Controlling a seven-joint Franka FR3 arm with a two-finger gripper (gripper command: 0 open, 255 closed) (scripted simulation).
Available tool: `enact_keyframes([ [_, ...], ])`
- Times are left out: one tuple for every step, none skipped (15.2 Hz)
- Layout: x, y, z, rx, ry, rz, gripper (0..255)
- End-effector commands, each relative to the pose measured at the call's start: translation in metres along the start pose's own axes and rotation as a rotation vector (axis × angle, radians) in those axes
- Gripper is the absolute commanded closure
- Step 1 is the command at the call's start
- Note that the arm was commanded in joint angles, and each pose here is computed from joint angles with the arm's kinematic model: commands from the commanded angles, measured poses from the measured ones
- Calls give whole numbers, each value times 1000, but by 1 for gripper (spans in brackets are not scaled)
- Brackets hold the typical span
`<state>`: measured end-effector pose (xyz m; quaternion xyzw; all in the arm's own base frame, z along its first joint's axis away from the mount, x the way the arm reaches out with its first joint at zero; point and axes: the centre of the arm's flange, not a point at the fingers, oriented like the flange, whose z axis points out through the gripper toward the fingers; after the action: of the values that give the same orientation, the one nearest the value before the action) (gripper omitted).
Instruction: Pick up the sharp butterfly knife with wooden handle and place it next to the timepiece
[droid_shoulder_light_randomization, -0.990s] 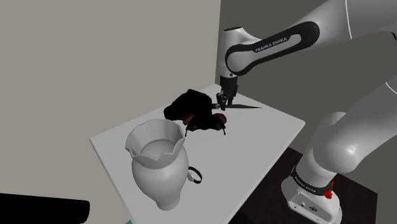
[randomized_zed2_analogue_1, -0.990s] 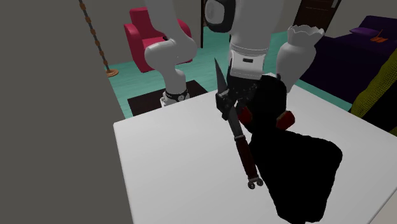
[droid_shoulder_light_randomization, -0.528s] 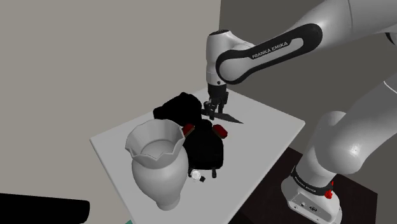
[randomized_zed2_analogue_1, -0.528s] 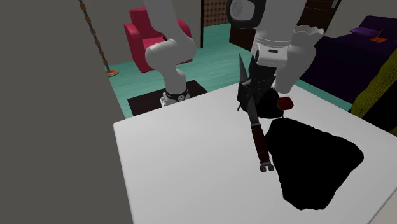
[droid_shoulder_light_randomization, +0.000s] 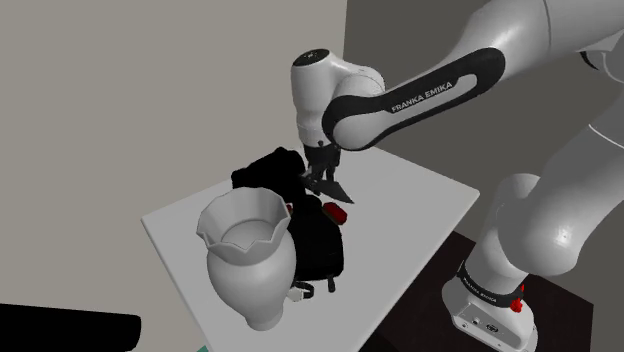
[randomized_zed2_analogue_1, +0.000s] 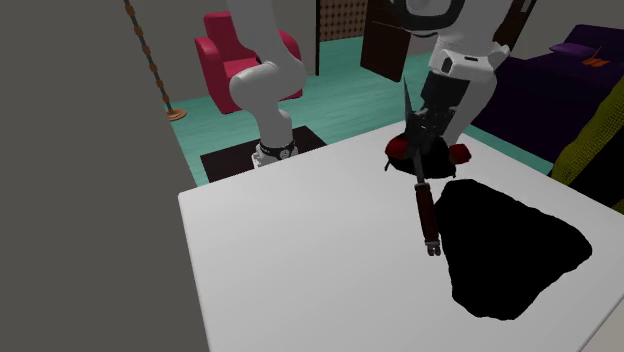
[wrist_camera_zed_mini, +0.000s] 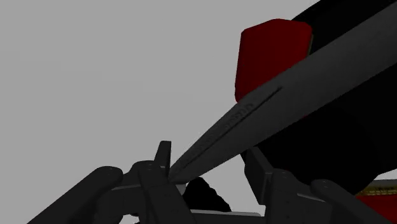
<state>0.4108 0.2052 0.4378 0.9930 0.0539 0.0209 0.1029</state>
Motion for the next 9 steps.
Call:
enact_keyframes([
  [-12, -47, -3, 166, -64, 70, 255],
  [-12, -60, -6, 166, -64, 70, 255],
  [-13, -73, -9, 166, -64, 70, 255],
  [-5, -36, -7, -141, 110, -88, 255],
  [-5, -36, -7, -141, 110, -88, 0],
  [17, -17, -7, -60, 35, -46, 0],
  [39, 4, -4, 22, -40, -3, 0],
  [59, 25, 3, 103, -115, 39, 0],
  [78, 47, 12, 185, -189, 82, 0],
])
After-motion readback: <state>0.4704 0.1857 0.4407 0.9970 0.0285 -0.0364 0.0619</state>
